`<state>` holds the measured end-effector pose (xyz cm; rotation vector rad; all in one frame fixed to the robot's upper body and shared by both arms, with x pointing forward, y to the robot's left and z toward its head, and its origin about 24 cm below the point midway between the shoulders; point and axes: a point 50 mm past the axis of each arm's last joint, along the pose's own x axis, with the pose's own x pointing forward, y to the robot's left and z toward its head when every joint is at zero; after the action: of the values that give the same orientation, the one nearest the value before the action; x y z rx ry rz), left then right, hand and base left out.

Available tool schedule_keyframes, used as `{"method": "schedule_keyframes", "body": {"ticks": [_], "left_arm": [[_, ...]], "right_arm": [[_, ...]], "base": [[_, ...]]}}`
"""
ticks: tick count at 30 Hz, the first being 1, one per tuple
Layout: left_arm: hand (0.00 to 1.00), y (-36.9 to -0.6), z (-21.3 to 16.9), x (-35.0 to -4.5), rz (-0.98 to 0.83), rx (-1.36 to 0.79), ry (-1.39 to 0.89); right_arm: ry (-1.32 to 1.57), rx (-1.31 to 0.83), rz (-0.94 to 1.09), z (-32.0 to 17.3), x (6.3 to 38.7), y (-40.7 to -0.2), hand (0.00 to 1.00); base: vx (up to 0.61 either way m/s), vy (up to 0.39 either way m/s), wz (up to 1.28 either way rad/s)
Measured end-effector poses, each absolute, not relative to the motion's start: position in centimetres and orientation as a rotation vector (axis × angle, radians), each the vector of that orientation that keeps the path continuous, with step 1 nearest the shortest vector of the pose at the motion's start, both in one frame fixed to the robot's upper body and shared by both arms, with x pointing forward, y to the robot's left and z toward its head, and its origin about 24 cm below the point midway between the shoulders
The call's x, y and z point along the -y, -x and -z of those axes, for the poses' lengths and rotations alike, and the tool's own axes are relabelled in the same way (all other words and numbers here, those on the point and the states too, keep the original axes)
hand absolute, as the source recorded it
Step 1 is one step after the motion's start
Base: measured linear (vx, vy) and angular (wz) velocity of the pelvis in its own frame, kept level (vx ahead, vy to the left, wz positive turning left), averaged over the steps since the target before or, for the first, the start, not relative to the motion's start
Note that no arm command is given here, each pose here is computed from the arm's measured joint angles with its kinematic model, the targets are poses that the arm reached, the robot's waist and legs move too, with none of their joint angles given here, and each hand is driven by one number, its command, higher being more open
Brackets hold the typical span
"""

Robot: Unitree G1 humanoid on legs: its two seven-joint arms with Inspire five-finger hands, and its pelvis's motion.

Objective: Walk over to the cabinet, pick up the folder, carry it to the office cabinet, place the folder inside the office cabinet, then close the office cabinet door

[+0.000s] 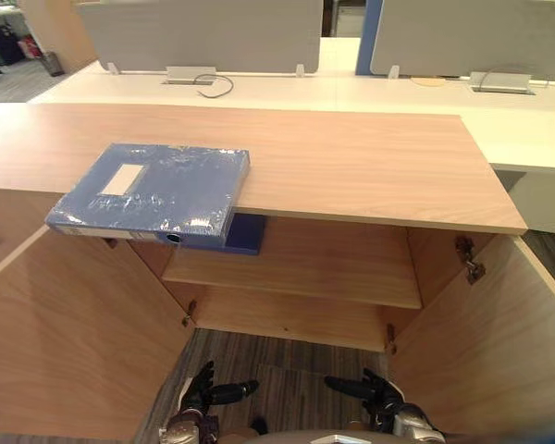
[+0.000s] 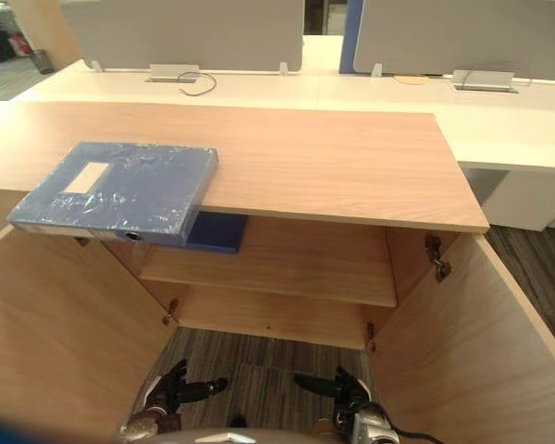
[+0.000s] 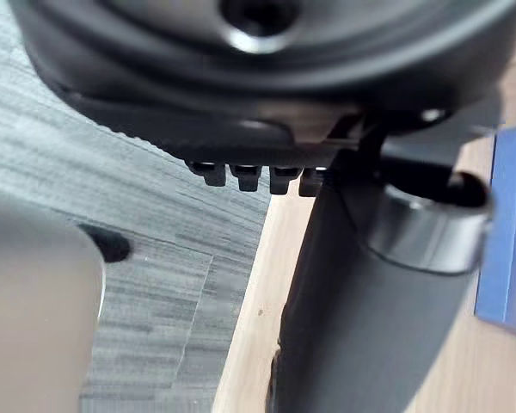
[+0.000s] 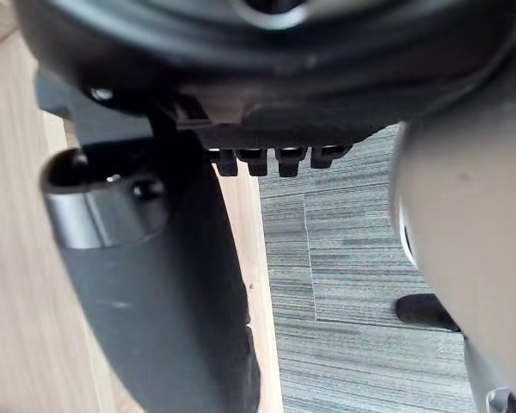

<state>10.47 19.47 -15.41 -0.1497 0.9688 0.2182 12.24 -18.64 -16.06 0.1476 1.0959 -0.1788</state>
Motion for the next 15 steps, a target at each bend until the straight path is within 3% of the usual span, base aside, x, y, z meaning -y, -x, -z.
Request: {"method": "schedule_keyframes", "body": {"ticks": [4, 8, 15], "left_arm": [[1.00, -8.6, 14.9, -19.4, -0.442, -0.878, 0.549], [1.00, -8.0, 13.2, -19.6, -0.552, -0.723, 0.785], [1.00, -11.2, 8.8, -21.1, -0.585, -0.432, 0.886]], "right_arm": [[-0.141, -1.145, 0.190, 16.5, 19.1, -10.7, 1.00], [-0.119, -1.189, 0.172, 16.7, 18.9, -9.7, 1.00], [-0.031, -1.194, 0.075, 16.7, 18.2, -10.1, 1.00]], "base": [[0.02, -0.144, 0.12], [0.07, -0.069, 0.20], [0.06, -0.008, 0.03]]}}
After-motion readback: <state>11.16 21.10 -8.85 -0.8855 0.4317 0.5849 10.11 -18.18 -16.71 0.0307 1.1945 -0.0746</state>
